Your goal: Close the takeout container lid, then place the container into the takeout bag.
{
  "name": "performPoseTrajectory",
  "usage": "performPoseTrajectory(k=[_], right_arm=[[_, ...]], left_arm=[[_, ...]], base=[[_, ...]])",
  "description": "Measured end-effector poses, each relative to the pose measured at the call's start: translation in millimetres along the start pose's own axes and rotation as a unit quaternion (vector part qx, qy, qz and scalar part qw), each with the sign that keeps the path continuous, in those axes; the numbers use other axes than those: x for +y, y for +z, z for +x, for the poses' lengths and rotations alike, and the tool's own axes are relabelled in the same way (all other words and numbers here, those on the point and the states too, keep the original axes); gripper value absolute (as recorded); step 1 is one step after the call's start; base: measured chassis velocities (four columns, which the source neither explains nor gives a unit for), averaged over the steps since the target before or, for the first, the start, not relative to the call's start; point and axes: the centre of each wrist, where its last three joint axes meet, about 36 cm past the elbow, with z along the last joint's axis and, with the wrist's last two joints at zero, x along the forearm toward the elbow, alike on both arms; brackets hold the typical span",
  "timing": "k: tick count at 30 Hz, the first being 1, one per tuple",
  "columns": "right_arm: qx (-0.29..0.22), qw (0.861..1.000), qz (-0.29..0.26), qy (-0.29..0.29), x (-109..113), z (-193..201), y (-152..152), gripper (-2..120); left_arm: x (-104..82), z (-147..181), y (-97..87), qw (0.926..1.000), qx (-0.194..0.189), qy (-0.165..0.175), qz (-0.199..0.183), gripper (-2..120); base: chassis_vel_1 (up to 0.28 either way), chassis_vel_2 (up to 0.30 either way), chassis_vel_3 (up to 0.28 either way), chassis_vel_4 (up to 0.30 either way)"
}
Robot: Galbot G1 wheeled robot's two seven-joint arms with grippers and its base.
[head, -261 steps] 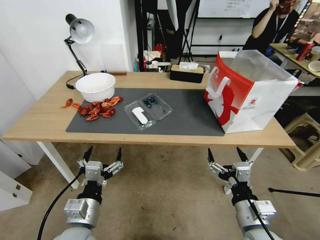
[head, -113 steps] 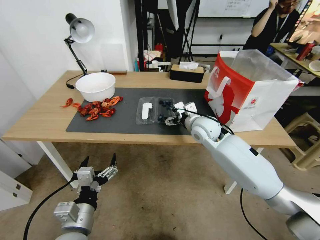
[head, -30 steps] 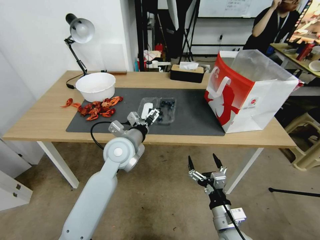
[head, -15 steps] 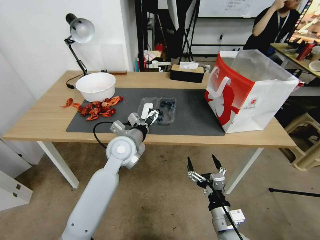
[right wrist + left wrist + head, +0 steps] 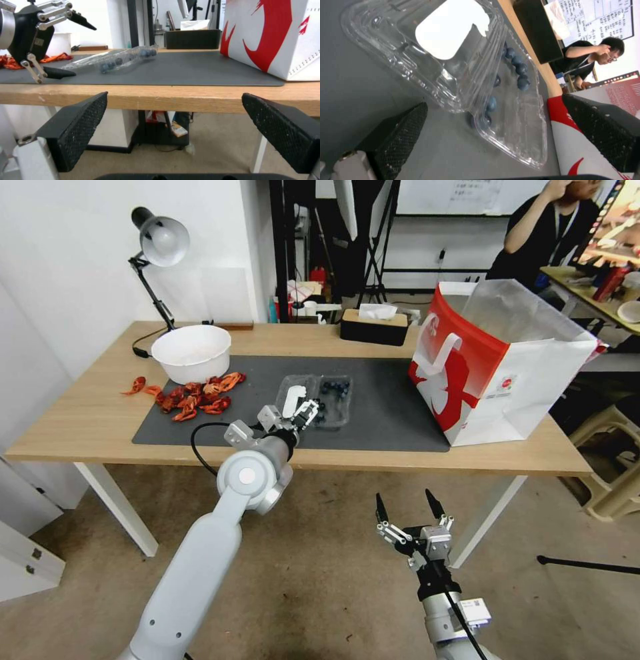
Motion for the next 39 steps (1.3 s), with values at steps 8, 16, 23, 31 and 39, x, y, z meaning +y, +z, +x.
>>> performPoseTrajectory(k=[8,16,23,31,39], right_arm=[[0.001,1.0,0.001,0.0,0.2,1.3,1.5,100],[0.004,1.0,0.002,-0.001,3.2,4.3,3.8,100],[0.007,1.0,0.004,-0.001,3.7,7.5,6.5,100],[0.007,1.0,0.004,-0.001,6.8,8.0,6.9,100],[0.008,1.0,0.006,0.001,8.2,10.7,6.7,100]], left_arm=[[1.6,-4.4,-3.0,0.9999,-0.012,0.0,0.007,100],[4.8,-5.7,1.2,0.9986,-0.032,0.031,0.028,100],[12.6,1.7,9.6,0.9923,-0.068,0.099,0.031,100],[18.0,11.0,14.4,0.9788,-0.096,0.181,0.003,100],[4.4,9.3,17.8,0.9715,-0.021,0.234,-0.033,100]], base=[[0.0,0.0,0.0,0.0],[0.0,0.0,0.0,0.0],[0.0,0.0,0.0,0.0],[0.0,0.0,0.0,0.0],[0.0,0.0,0.0,0.0]])
